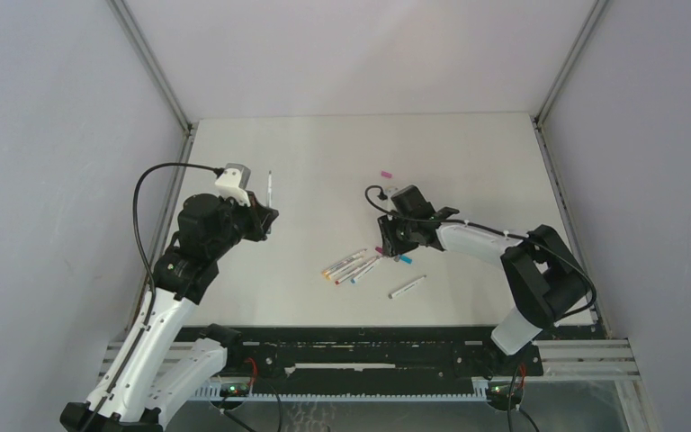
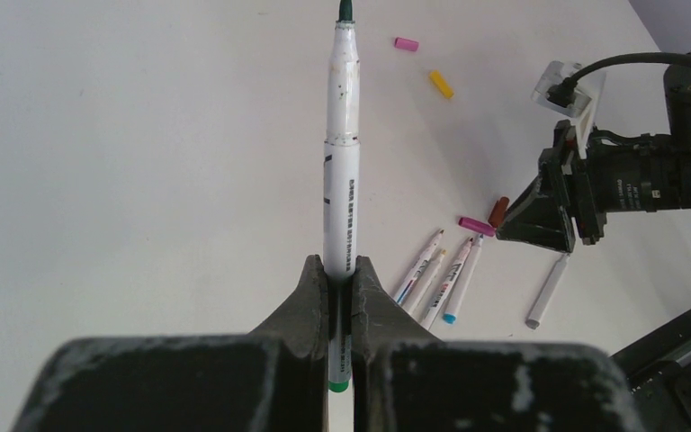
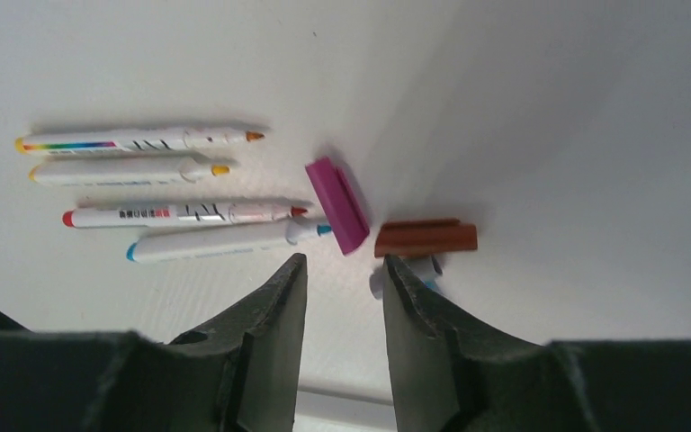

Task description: Insert the pens into the pen caps

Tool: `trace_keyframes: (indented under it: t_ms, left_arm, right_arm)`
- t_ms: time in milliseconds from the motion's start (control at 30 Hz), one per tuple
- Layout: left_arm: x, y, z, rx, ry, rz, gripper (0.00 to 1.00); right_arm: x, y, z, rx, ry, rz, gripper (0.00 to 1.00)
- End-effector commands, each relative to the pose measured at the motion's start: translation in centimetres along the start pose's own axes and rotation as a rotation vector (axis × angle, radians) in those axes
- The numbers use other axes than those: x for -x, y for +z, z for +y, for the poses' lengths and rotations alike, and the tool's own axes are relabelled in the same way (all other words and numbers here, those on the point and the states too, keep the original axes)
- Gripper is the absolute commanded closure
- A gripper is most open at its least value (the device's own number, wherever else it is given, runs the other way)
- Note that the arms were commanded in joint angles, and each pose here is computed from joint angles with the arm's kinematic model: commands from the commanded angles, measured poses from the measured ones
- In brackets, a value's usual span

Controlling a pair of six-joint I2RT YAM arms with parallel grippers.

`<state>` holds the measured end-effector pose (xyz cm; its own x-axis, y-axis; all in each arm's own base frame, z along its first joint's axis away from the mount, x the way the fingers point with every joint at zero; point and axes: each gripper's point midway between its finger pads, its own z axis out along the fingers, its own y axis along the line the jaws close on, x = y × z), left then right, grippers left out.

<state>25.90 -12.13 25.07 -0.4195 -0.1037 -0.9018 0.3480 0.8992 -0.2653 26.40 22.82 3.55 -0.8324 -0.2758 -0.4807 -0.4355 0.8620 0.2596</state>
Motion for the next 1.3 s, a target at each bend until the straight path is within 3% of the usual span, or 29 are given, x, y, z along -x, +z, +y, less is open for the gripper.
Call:
trace_keyframes:
  t_ms: [0, 667, 1267]
  left_arm:
    - [1.5, -0.4, -0.8, -0.041, 0.018, -0.045, 1.00]
    - [1.4, -0.3, -1.1, -0.056, 0.010, -0.038, 1.00]
    - [1.3, -0.3, -1.1, -0.057, 0.010, -0.036, 1.00]
  right_arm:
    - [2.5, 0.6, 0.9, -0.021, -0.100, -0.040, 0.66]
    - [2.1, 2.7, 0.3, -0.112, -0.203, 0.026, 0.80]
    - [0.8, 3.5, -0.6, -0.202, -0.230, 0.081, 0.80]
